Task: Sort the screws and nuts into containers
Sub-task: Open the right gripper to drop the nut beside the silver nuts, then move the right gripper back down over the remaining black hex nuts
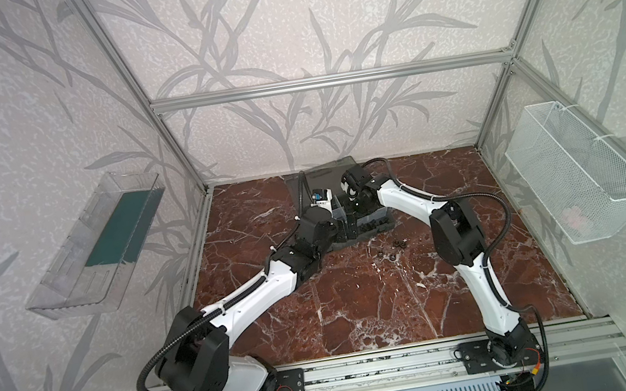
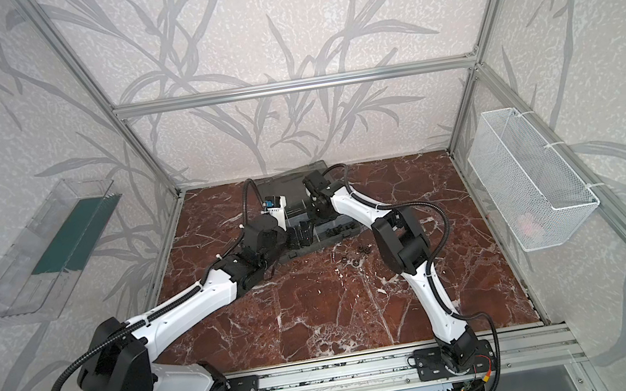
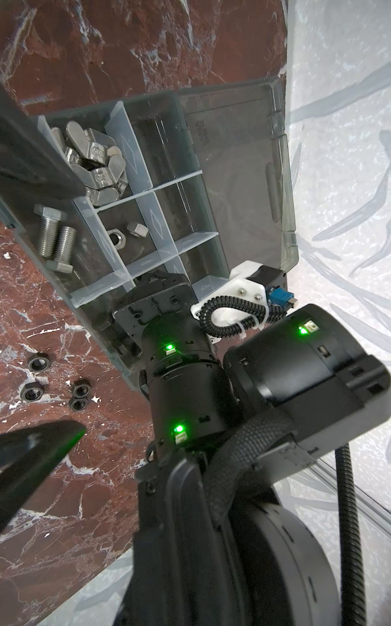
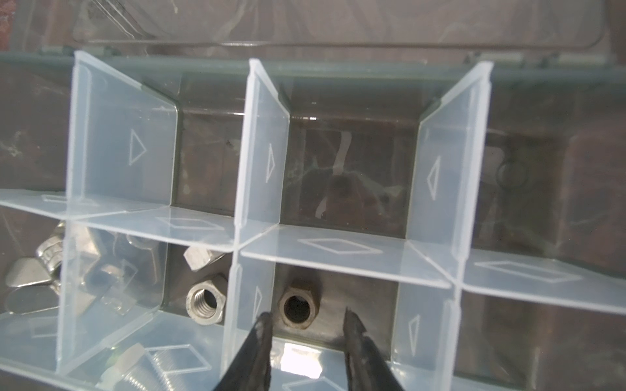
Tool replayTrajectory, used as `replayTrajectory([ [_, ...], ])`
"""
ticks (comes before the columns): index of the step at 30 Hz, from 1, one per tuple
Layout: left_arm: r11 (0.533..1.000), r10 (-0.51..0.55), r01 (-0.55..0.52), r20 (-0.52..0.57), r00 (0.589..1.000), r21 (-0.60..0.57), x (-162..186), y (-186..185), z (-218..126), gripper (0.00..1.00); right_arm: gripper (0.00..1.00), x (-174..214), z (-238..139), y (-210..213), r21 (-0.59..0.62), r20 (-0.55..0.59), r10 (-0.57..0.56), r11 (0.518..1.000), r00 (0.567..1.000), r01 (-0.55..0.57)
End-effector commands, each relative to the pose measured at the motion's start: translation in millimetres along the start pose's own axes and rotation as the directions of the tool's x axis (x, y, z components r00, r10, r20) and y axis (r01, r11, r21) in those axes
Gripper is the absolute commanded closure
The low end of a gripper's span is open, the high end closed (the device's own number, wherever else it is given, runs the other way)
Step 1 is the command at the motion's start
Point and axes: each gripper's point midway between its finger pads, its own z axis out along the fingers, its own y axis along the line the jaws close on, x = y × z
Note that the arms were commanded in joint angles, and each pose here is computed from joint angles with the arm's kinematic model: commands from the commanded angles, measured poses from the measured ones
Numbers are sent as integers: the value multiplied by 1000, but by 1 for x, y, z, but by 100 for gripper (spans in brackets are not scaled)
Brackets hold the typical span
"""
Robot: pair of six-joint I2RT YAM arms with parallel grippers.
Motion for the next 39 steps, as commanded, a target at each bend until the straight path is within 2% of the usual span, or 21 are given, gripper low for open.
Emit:
replayTrajectory([
  [1,1000,-2,2,-5,1000,-7,4,4,2,1,63,-4,-16,2,6,26,-7,1000,1000,7],
  [9,1000,-1,1,-10,1000,-1,5,3,3,1,61,-10,-32,3,3,81,-7,1000,997,7],
  [19,1000,-5,5,-25,1000,13,9,0,6,1,58,-11,-91,-8,59,192,-25,998,981,14],
  [24,999,-16,17,-35,999,35,11,-3,7,1,51,14,-113,-30,156,165,-50,988,985,25],
  [29,997,-36,39,-52,998,66,15,-9,10,1,44,54,-122,-58,248,87,-62,968,994,39],
  [35,988,-54,70,-124,991,134,30,-25,20,1,31,103,-122,-91,296,-4,-33,955,999,32],
  [39,981,-52,83,-173,984,178,41,-37,25,1,30,129,-120,-105,295,-31,-11,955,999,20],
])
